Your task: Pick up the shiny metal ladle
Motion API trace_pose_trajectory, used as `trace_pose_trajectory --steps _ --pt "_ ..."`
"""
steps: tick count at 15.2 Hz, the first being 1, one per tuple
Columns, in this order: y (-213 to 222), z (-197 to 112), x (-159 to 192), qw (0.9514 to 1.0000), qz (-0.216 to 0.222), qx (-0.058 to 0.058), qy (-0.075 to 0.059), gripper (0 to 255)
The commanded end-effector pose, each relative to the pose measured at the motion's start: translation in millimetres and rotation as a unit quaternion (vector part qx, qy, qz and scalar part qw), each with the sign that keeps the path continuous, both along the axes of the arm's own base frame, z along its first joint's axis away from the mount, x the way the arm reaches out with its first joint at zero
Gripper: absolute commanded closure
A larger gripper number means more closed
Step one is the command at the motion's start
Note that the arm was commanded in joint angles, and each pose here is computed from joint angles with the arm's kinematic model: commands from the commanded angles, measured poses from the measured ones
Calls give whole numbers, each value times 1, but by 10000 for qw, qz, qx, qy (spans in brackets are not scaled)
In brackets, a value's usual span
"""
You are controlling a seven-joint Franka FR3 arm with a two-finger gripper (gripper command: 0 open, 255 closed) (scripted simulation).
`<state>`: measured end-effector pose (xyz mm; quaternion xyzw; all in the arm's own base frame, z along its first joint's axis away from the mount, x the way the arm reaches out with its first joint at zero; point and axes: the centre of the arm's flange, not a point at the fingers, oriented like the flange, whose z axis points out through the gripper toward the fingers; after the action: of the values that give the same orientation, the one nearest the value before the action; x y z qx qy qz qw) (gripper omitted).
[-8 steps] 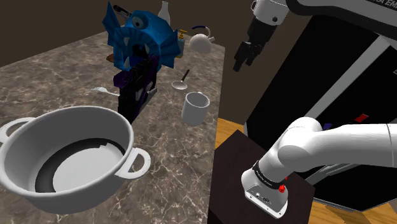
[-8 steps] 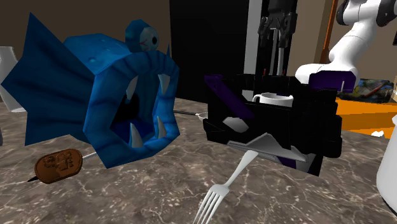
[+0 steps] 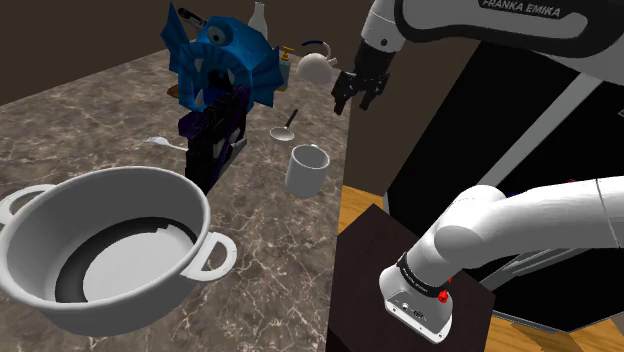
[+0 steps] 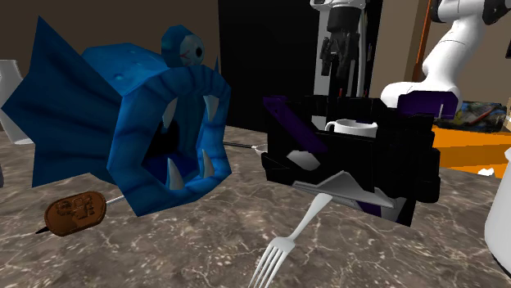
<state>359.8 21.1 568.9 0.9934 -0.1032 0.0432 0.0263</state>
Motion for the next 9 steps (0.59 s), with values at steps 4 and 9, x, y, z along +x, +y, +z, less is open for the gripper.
trace_pose_trajectory --steps 4,9 --pt "0 -36 55 9959 -894 120 -115 0" --pt "-9 -70 109 9838 -1763 233 -221 0"
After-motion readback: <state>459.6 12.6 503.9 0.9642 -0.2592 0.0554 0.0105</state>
